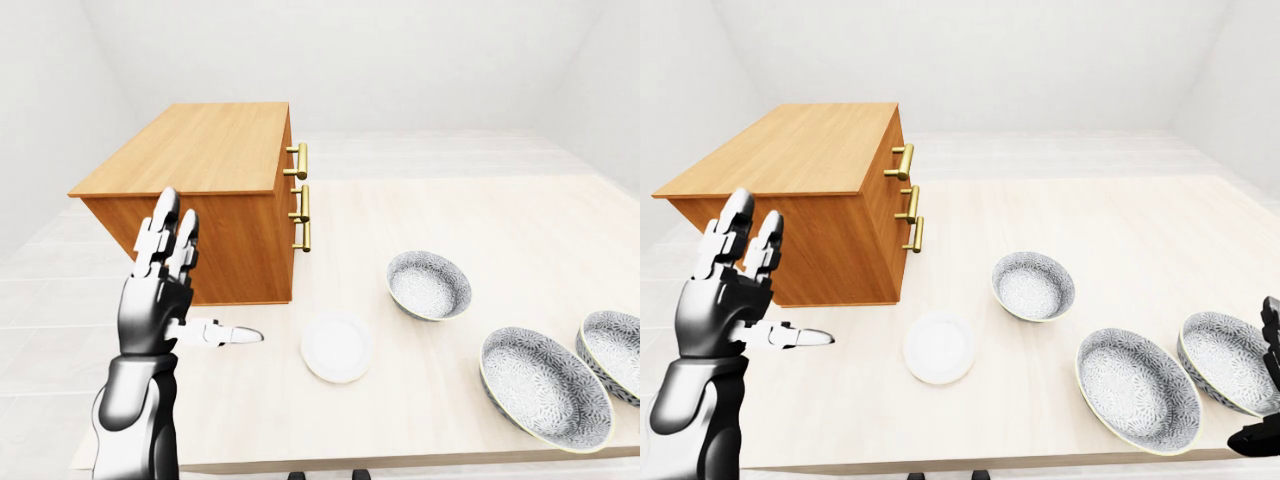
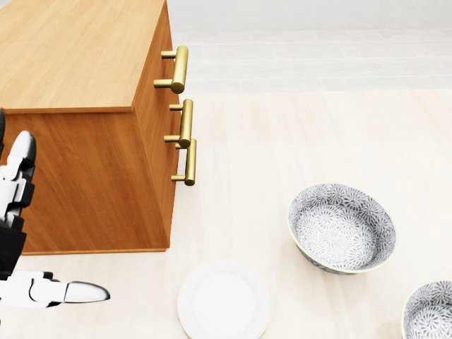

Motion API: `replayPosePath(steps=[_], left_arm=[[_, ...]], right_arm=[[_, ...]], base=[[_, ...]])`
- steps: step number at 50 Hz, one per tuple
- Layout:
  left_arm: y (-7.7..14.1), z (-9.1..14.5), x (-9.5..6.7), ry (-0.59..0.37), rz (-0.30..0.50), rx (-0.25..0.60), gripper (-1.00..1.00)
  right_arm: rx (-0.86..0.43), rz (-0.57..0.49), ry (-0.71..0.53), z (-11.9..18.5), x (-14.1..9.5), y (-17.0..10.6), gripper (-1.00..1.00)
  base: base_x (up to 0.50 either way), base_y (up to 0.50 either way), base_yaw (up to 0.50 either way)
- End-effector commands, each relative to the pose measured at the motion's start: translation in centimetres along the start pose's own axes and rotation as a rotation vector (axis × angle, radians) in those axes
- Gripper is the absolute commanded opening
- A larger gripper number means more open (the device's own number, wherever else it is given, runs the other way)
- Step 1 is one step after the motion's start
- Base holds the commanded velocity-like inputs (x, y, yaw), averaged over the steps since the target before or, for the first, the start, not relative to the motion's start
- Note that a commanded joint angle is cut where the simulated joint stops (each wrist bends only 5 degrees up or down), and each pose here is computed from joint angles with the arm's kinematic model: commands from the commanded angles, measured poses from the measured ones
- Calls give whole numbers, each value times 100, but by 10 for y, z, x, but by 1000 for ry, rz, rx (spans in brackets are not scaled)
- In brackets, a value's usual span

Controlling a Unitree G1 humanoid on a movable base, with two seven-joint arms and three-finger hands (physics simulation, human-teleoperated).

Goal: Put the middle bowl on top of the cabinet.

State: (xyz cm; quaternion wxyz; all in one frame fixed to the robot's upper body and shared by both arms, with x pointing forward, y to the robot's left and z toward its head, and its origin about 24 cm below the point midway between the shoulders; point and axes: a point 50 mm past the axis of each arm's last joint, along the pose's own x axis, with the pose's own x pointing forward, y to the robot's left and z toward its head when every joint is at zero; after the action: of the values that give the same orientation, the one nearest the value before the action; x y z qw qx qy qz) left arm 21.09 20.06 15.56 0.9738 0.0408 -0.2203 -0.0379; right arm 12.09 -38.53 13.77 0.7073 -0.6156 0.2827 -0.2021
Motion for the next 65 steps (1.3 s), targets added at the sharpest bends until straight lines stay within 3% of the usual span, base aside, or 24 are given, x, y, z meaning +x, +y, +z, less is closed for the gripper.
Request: replayPosePath(steps=[1, 12, 32, 65], left_arm=[[-1, 5, 0, -25, -7, -5, 100], [5, 8, -4, -26, 11, 12, 100], [8, 16, -8, -53, 18, 33, 100], [12, 12, -8, -38, 32, 21, 100]], right_arm=[[-29, -10, 28, -4, 2, 3, 100], [-150, -104, 91, -9, 11, 0, 100], [-319, -188, 59, 5, 33, 5, 100], [-396, -162, 22, 11, 41, 20, 100]], base=[[0, 0, 0], [0, 0, 0], [0, 0, 0], [0, 0, 0]])
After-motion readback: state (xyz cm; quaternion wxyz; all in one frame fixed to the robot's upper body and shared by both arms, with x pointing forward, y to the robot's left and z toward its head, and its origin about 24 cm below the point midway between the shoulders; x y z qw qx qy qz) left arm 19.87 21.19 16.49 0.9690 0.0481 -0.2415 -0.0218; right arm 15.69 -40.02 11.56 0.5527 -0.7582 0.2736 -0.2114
